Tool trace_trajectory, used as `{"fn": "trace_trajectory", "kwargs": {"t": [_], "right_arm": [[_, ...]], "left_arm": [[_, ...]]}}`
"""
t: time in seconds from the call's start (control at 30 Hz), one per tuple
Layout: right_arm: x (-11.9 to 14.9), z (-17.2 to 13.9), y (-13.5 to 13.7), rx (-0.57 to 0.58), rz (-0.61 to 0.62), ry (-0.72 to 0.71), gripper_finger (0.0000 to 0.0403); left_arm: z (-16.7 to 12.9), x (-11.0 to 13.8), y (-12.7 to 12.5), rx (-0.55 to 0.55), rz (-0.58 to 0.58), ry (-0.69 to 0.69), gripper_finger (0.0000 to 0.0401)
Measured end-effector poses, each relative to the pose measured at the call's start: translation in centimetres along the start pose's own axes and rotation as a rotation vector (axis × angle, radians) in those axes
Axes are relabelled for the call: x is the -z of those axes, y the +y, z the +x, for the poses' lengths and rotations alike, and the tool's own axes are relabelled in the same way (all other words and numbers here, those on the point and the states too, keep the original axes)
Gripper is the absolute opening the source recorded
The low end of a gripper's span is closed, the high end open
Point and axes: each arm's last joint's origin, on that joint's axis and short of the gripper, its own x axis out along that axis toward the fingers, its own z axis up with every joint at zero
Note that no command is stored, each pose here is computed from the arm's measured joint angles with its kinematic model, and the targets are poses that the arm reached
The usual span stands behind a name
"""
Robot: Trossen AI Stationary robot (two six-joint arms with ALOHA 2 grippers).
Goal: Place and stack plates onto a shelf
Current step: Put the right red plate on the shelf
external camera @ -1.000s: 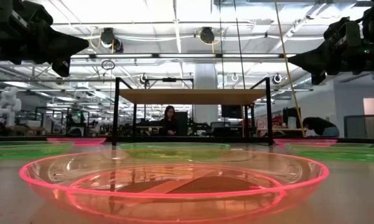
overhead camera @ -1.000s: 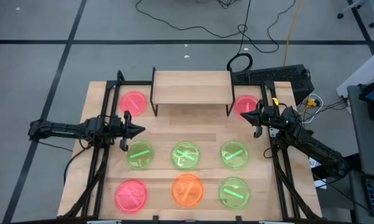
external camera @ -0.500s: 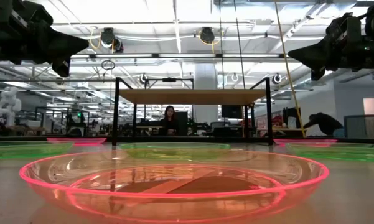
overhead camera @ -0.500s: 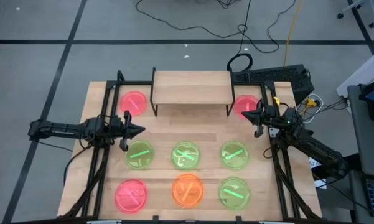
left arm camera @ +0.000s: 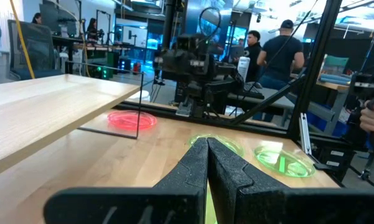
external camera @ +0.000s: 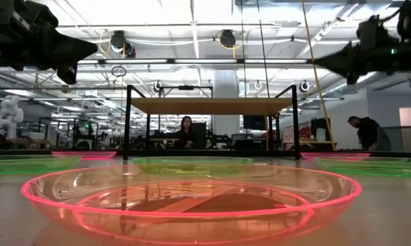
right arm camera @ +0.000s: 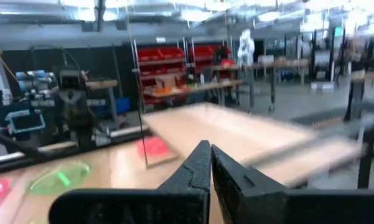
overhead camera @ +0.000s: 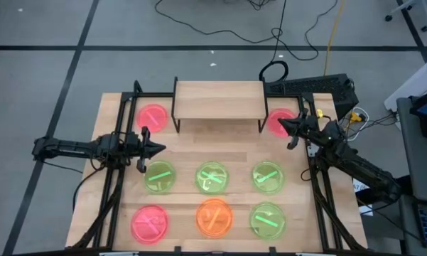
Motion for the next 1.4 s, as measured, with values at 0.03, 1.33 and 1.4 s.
{"fn": "trace_trajectory", "kwargs": {"t": [0.03, 1.33, 1.4], "right_arm": [[-0.6, 0.1, 0.0, 0.000, -0.022, -0.002, 0.0000], [-1.2, 2.8, -1.6, 0.430, -0.084, 0.651, 0.0002], [-0.8, 2.9, -1.2, 0.316, -0.046, 0.670, 0.0009]], "left_arm": [[0.0, 0.0, 0.0, 0.000, 0.000, 0.000, 0.0010], [0.0, 0.0, 0.0, 0.000, 0.000, 0.000, 0.0010], [0.0, 0.0, 0.0, 0.000, 0.000, 0.000, 0.0010]]}}
